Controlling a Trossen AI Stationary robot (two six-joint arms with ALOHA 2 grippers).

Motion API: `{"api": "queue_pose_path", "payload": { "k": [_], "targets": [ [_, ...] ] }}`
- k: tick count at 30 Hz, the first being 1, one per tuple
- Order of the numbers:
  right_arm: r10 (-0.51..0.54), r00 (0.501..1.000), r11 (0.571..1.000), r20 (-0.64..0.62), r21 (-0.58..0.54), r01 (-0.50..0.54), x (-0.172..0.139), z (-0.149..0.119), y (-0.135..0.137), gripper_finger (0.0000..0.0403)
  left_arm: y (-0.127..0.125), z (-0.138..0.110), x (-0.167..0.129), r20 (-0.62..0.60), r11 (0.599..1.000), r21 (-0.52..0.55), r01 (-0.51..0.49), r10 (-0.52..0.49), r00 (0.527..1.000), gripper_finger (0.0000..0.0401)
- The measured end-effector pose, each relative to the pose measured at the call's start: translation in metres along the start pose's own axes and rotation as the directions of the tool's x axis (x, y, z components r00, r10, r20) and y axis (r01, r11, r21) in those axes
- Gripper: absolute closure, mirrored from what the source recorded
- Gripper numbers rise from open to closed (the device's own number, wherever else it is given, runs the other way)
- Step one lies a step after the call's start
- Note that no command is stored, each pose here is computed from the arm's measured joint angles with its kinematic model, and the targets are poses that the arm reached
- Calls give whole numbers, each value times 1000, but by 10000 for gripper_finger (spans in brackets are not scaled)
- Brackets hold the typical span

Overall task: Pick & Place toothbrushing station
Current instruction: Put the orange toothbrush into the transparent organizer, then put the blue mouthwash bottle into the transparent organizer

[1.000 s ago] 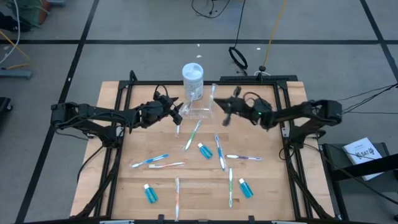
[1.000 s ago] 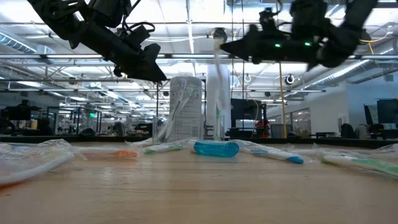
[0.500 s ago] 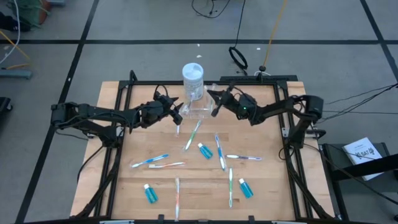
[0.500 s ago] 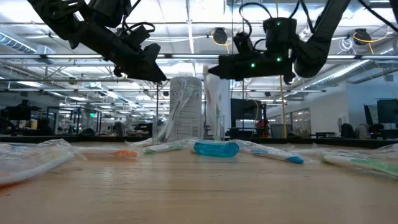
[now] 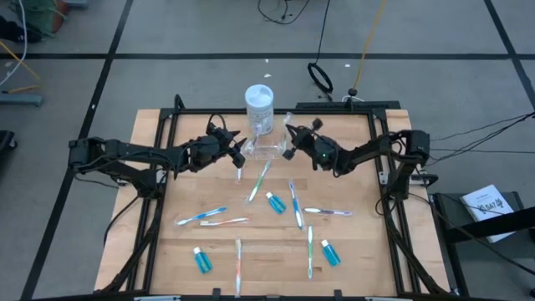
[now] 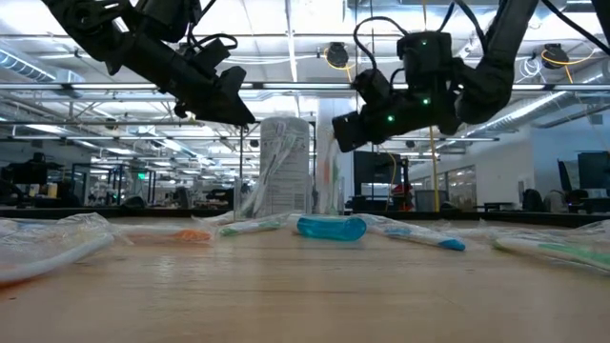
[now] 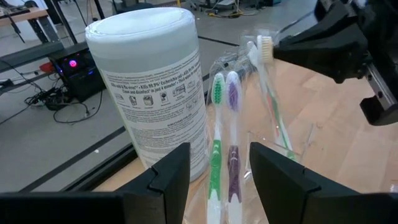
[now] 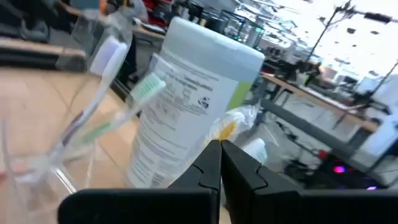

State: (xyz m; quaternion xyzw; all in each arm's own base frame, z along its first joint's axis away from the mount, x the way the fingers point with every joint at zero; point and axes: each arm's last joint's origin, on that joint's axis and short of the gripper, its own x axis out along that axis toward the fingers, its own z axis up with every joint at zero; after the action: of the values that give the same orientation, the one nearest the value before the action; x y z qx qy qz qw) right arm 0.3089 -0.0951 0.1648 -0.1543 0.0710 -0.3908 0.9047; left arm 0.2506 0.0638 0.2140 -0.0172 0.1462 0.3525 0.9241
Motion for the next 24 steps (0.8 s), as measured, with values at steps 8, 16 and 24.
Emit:
{"api": "queue_pose_path", "payload": {
  "k": [8, 16, 24],
  "targets": [
    [-17, 1000, 999, -21, -47, 16, -8, 0, 9, 373, -5, 0, 0, -17, 982, 6, 188, -188, 982, 229],
    [14, 999, 1000, -43, -12, -15, -12, -1, 17, 301, -17, -3, -4, -54, 861, 23, 508, -507, 860, 229],
    [16, 995, 999, -100, -42, -20, -25, -2, 33, 247, -42, -14, -12, -115, 715, 192, 672, -663, 739, 229]
  ]
}}
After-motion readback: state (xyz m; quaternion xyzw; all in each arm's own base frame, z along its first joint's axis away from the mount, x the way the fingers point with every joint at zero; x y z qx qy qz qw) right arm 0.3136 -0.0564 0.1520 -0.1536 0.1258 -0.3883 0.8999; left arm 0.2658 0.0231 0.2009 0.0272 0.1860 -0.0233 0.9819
